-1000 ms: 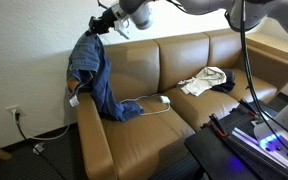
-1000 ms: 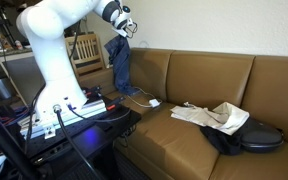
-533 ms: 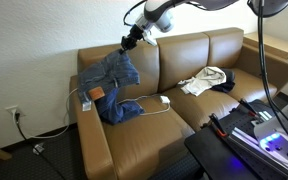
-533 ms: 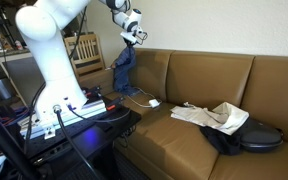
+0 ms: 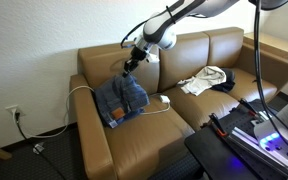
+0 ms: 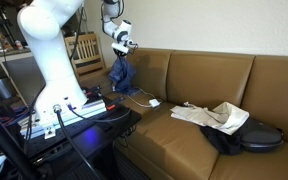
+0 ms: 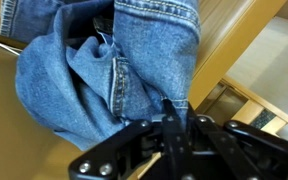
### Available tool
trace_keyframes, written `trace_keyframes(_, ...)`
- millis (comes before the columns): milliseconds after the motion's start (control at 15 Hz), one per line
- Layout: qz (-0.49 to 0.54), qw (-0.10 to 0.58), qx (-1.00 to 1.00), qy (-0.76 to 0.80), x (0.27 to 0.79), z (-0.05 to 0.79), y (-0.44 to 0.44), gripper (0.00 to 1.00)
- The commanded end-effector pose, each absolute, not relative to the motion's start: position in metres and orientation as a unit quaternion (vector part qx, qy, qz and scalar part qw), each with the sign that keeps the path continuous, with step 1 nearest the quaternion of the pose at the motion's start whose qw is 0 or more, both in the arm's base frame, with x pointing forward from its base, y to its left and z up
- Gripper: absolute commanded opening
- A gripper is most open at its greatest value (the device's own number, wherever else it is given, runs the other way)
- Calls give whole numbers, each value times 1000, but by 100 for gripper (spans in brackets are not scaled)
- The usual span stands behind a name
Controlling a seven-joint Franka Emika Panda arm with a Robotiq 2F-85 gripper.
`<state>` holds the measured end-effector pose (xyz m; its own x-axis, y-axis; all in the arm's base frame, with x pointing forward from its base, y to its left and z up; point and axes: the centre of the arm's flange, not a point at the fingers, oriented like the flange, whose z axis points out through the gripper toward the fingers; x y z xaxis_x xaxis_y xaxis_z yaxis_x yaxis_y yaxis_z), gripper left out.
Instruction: Move the clothing to the left side of the sofa
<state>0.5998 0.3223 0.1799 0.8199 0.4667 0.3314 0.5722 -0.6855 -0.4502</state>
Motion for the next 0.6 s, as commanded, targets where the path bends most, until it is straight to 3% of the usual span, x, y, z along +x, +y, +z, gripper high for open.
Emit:
trace_keyframes(0,-154,263,-903,-302,594,154,368,3)
trace_keyframes(200,-224,232,-891,-320,596,132,390,3)
trace_keyframes(267,-246,212,-886,-331,597,124,392,35)
trace_keyframes(400,-278,187,-877,-343,599,111,388,43)
trace_keyframes(533,-307,177,-872,-338,601,107,383,57)
